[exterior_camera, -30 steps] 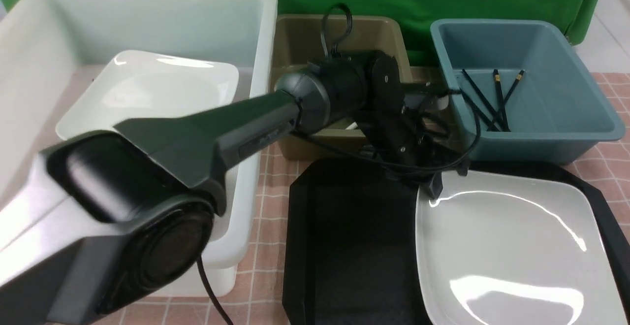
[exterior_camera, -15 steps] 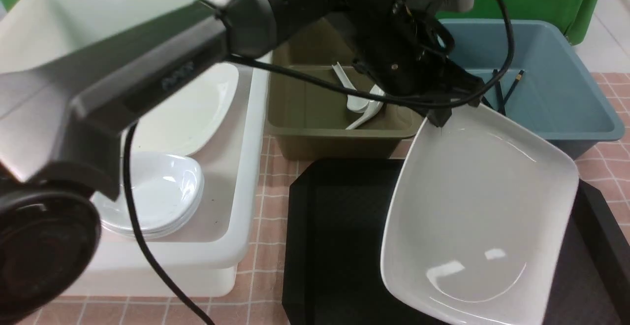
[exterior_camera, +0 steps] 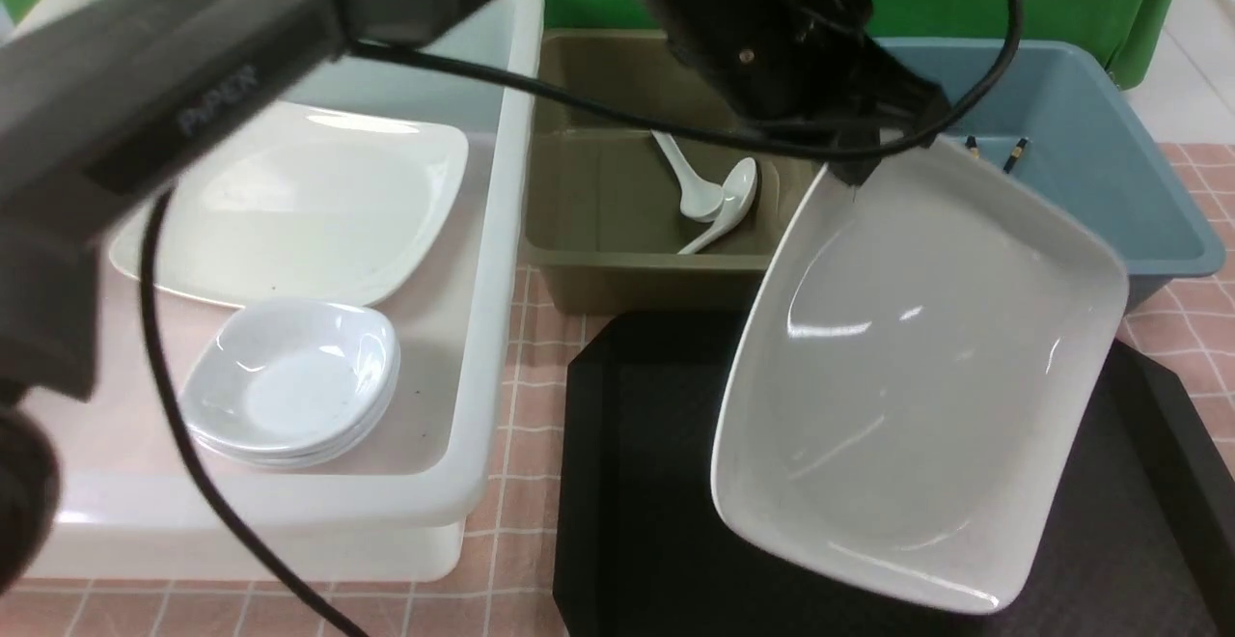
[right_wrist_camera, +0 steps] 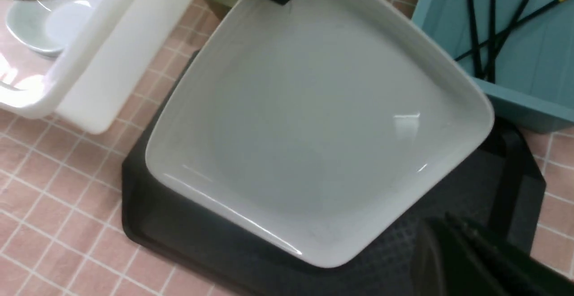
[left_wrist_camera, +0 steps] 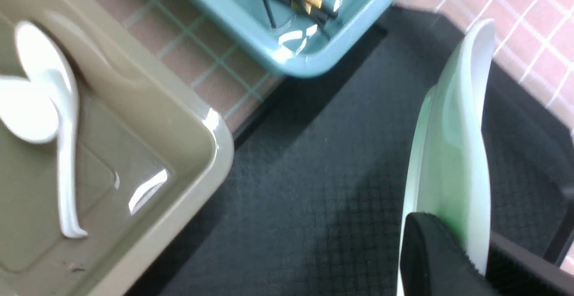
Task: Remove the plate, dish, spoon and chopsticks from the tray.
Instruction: Use the left arm to put the plate into the large storage box on the left
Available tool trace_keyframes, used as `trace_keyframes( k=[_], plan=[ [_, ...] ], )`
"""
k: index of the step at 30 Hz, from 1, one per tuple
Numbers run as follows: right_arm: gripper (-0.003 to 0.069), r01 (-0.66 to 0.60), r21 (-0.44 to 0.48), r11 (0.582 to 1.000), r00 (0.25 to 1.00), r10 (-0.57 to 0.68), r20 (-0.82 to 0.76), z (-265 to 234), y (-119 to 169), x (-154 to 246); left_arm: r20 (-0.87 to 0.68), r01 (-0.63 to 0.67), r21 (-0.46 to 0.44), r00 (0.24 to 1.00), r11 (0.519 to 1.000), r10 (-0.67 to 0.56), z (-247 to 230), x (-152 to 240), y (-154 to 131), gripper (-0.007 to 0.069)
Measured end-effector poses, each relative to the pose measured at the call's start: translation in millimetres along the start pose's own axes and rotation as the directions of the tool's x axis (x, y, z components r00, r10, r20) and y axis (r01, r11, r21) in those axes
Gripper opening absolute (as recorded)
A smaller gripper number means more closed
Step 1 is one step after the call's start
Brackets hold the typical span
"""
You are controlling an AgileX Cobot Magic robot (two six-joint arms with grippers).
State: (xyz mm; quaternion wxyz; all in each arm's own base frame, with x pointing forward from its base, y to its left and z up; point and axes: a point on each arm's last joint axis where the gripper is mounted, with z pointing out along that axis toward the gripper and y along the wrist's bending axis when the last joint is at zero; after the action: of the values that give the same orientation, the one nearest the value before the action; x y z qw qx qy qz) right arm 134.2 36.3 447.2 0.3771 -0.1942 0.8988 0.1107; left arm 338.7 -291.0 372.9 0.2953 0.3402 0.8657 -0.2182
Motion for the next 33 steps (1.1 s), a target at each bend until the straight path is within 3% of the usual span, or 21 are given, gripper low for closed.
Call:
trace_keyframes(
  k=[5, 9, 12, 13, 18, 23, 24, 27, 29, 30, 33],
  plan=[
    [0.003, 0.005, -0.038, 0.999, 1.0, -0.004, 0.028, -3, 4, -3, 0.055, -0.047, -0.06, 0.997, 0.997, 0.05, -37, -11, -1, 0.0011],
    [0.003, 0.015, -0.071, 0.997, 0.998, -0.011, 0.064, -9, 9, -8, 0.096, -0.019, -0.086, 0.995, 0.996, 0.028, -63, -18, 14, 0.0011],
    [0.003, 0.051, -0.123, 0.991, 0.993, -0.038, 0.108, -14, 14, -16, 0.174, 0.062, -0.086, 0.984, 0.994, -0.046, -97, -22, 41, 0.0011],
    [0.003, 0.078, -0.176, 0.981, 0.989, -0.053, 0.14, -14, 18, -24, 0.236, 0.132, -0.082, 0.965, 0.988, -0.11, -123, -22, 65, 0.0011],
    [0.003, 0.119, -0.27, 0.955, 0.978, -0.066, 0.198, -11, 19, -54, 0.369, 0.304, -0.084, 0.894, 0.949, -0.254, -186, -5, 134, 0.0011],
    [0.003, 0.142, -0.32, 0.937, 0.972, -0.071, 0.223, -2, 17, -81, 0.463, 0.467, -0.109, 0.805, 0.877, -0.371, -234, 26, 196, 0.0011],
    [0.003, 0.166, -0.346, 0.923, 0.97, -0.09, 0.226, 2, 22, -89, 0.498, 0.531, -0.135, 0.766, 0.836, -0.406, -250, 42, 220, 0.0011],
    [0.003, 0.205, -0.401, 0.893, 0.968, -0.124, 0.218, 11, 36, -99, 0.535, 0.623, -0.165, 0.708, 0.765, -0.461, -265, 69, 252, 0.0011],
    [0.003, 0.224, -0.419, 0.88, 0.967, -0.146, 0.211, 15, 43, -102, 0.547, 0.655, -0.174, 0.685, 0.735, -0.481, -269, 79, 264, 0.0012],
    [0.003, 0.238, -0.438, 0.867, 0.967, -0.171, 0.188, 25, 53, -106, 0.562, 0.699, -0.179, 0.651, 0.693, -0.511, -269, 94, 279, 0.0015],
    [0.003, 0.266, -0.427, 0.864, 0.964, -0.232, 0.131, 44, 69, -110, 0.598, 0.758, -0.182, 0.591, 0.626, -0.542, -264, 115, 299, 0.0015]
  ],
)
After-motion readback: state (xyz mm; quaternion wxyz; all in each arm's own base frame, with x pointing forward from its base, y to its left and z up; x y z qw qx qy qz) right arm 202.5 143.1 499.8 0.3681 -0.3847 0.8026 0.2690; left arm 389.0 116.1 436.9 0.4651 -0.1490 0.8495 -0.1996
